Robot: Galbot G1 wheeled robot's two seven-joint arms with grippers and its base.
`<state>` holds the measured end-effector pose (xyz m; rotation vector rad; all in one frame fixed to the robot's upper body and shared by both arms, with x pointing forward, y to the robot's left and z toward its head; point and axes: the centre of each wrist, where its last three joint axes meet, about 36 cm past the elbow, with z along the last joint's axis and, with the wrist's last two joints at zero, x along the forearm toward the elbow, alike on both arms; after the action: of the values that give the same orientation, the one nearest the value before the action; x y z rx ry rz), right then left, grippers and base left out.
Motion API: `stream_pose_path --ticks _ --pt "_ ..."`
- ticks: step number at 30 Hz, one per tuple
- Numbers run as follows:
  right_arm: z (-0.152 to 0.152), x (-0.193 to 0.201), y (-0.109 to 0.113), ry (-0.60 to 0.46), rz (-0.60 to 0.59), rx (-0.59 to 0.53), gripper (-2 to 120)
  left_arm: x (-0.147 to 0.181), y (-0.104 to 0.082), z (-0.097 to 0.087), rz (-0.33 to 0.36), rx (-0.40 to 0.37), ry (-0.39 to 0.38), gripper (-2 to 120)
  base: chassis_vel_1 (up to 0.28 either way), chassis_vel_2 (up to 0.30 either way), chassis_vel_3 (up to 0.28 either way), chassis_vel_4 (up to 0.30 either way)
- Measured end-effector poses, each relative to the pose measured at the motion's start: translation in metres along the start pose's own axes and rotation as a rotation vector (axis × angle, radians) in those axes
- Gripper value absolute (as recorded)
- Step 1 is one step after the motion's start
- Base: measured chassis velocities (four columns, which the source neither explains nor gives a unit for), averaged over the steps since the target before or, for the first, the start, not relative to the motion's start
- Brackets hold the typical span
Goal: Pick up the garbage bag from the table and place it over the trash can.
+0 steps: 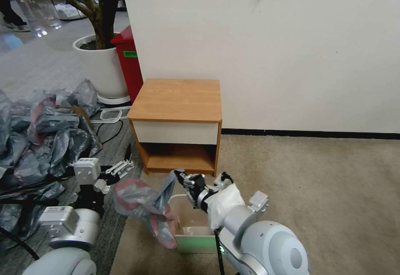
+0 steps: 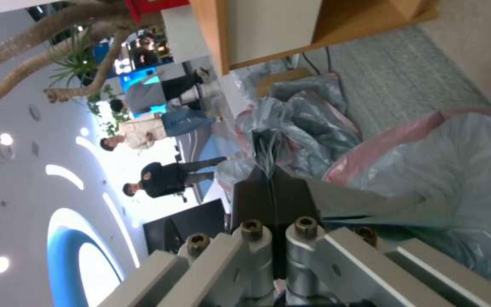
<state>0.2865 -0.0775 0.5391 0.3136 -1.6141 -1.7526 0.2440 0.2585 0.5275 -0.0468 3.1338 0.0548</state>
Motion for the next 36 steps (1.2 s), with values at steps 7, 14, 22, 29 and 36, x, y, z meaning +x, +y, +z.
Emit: stream_pose_path --ticks 7,14,22,29,36 --pt "-0.007 -0.020 -0.017 -0.041 0.077 -0.015 0 -0.004 0.003 -0.004 0.016 -0.014 0.030 100 0.000 0.000 0.000 0.000" --pt "-0.016 -0.021 -0.032 -0.147 0.197 -0.036 0 -0.004 -0.001 -0.003 0.026 0.002 0.040 100 0.000 0.000 0.000 0.000" --pt "-0.035 -0.007 -0.046 -0.243 0.328 -0.003 0 -0.004 -0.002 -0.003 0.027 0.006 0.037 100 0.000 0.000 0.000 0.000" --pt "-0.034 0.007 -0.048 -0.246 0.375 0.002 0 -0.004 -0.005 -0.002 0.031 0.013 0.040 100 0.000 0.000 0.000 0.000" --pt "-0.033 0.011 -0.053 -0.248 0.442 -0.007 0 -0.003 -0.007 -0.001 0.031 0.011 0.042 100 0.000 0.000 0.000 0.000"
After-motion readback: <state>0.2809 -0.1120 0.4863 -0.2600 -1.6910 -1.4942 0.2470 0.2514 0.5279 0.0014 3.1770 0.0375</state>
